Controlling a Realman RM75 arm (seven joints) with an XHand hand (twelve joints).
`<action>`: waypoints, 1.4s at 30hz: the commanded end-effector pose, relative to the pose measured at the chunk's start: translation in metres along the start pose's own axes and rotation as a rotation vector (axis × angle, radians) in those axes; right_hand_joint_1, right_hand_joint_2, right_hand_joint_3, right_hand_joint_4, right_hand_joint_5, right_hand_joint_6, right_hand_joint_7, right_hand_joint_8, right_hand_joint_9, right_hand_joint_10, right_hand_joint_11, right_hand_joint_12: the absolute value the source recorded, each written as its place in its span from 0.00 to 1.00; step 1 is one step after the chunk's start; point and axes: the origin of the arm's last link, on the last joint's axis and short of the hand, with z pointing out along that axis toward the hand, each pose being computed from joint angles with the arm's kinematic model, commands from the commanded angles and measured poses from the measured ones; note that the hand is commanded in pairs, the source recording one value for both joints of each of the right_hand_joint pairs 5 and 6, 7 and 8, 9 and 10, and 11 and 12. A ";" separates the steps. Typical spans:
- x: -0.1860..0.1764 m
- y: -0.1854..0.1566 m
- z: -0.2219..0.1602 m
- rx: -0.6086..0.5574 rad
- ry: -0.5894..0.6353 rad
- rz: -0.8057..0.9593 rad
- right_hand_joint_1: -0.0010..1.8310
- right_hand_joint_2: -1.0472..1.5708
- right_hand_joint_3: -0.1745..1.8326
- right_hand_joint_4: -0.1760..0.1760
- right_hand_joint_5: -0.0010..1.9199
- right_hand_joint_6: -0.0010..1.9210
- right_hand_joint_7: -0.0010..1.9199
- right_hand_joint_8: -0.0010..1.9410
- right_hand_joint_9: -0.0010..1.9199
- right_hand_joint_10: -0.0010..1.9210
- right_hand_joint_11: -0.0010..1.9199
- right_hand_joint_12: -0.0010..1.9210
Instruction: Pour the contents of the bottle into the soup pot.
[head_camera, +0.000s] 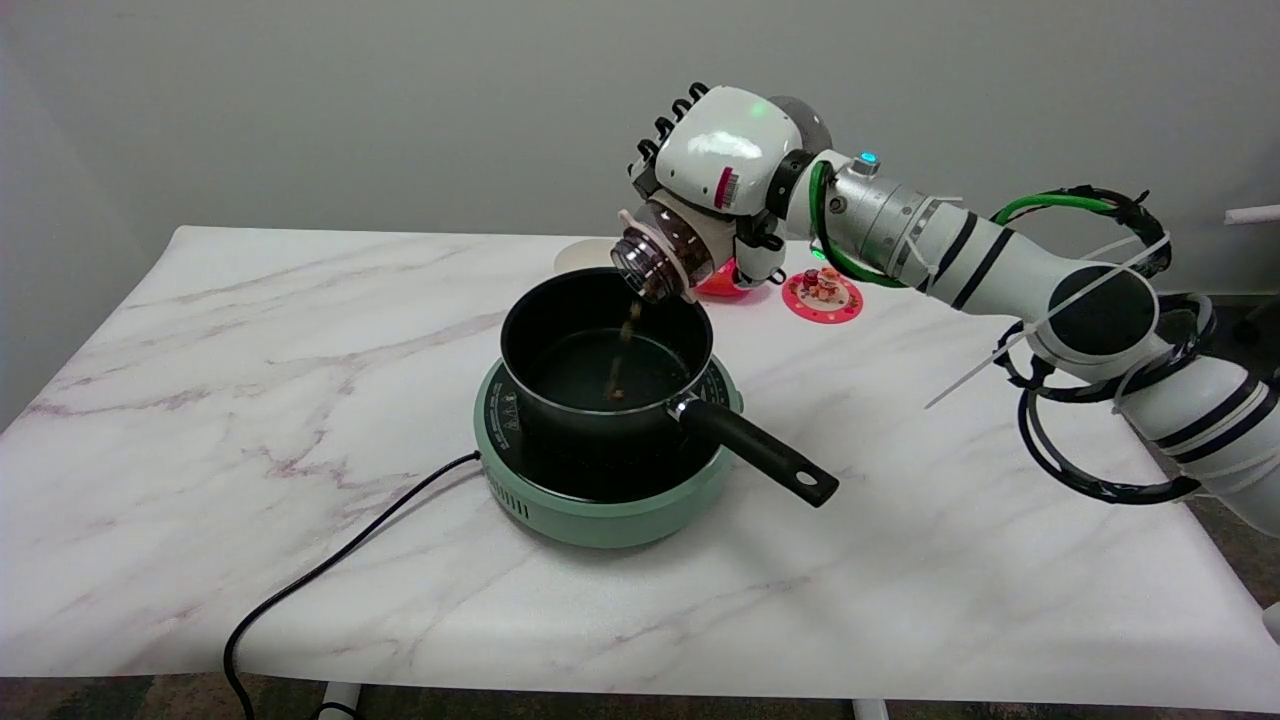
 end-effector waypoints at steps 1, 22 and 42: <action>0.000 0.002 0.006 0.042 -0.027 -0.078 0.81 0.75 0.38 0.50 1.00 1.00 0.95 0.94 0.71 0.71 0.61 0.61; 0.002 0.008 0.018 0.074 -0.048 -0.130 0.81 0.74 0.40 0.50 1.00 1.00 0.95 0.94 0.70 0.70 0.61 0.61; 0.007 0.011 0.022 0.093 -0.068 -0.256 0.80 0.75 0.40 0.50 1.00 1.00 0.96 0.95 0.71 0.71 0.61 0.61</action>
